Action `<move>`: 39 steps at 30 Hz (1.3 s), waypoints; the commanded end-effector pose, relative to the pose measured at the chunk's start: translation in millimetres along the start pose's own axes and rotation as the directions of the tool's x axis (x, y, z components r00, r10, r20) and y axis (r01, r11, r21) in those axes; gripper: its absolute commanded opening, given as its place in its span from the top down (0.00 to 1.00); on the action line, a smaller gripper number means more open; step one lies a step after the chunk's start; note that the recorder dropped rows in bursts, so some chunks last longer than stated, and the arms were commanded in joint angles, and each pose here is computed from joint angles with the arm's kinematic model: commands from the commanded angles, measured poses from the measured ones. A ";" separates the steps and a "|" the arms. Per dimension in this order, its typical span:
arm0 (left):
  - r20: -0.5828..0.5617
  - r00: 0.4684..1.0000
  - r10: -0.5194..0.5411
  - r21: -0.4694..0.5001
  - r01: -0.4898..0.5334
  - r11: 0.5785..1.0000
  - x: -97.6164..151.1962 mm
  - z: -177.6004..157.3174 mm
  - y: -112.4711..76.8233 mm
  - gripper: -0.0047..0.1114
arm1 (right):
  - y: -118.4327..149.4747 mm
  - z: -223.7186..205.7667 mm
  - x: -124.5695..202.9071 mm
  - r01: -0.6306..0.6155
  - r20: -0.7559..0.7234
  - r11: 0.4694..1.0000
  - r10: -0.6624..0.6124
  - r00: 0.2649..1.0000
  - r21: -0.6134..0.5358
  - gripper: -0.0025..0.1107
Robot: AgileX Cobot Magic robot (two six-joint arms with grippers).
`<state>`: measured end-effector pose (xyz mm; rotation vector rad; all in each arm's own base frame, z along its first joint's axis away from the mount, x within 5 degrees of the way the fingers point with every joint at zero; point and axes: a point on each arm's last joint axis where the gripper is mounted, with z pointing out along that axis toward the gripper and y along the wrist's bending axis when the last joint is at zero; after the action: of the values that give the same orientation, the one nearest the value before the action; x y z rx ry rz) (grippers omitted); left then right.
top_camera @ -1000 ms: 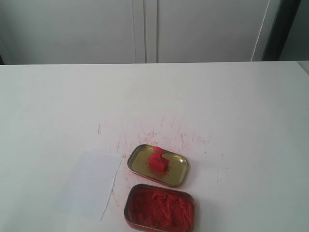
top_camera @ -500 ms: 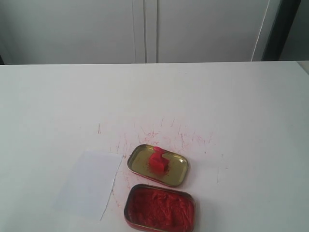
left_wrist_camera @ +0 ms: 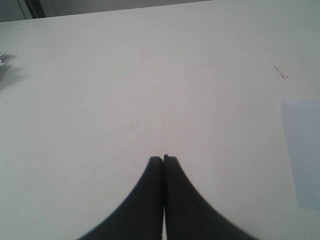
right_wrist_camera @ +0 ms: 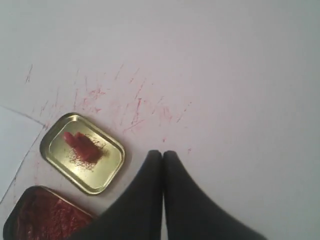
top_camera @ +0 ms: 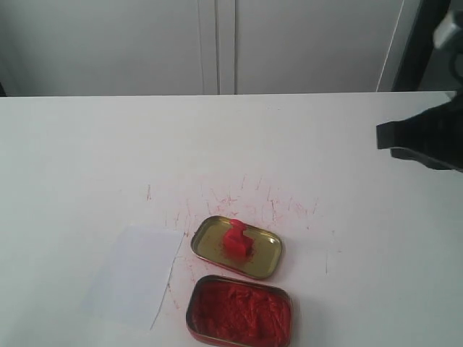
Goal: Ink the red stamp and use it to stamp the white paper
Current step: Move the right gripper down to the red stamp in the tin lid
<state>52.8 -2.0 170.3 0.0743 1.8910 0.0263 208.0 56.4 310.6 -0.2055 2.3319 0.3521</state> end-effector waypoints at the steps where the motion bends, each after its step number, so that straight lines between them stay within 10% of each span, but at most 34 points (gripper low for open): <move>1: -0.001 1.000 -0.009 0.003 0.009 1.000 0.5 0.2 -0.3 0.96 | 21.8 25.2 -10.8 0.073 -0.064 0.995 -0.078 0.995 -0.072 0.98; 25: -0.001 1.000 -0.009 0.003 0.009 1.000 0.5 0.2 -0.3 0.96 | 118.3 142.0 -6.2 0.383 -0.301 0.874 -0.468 0.831 -0.300 0.98; 39: -0.001 1.000 -0.009 0.003 0.009 1.000 0.5 0.2 -0.3 0.96 | 132.0 183.6 -7.3 0.487 -0.371 0.808 -0.586 0.720 -0.330 0.92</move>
<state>52.8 -2.0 170.3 0.0743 1.8910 0.0263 300.0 236.2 218.7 -1.1025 2.5487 0.2923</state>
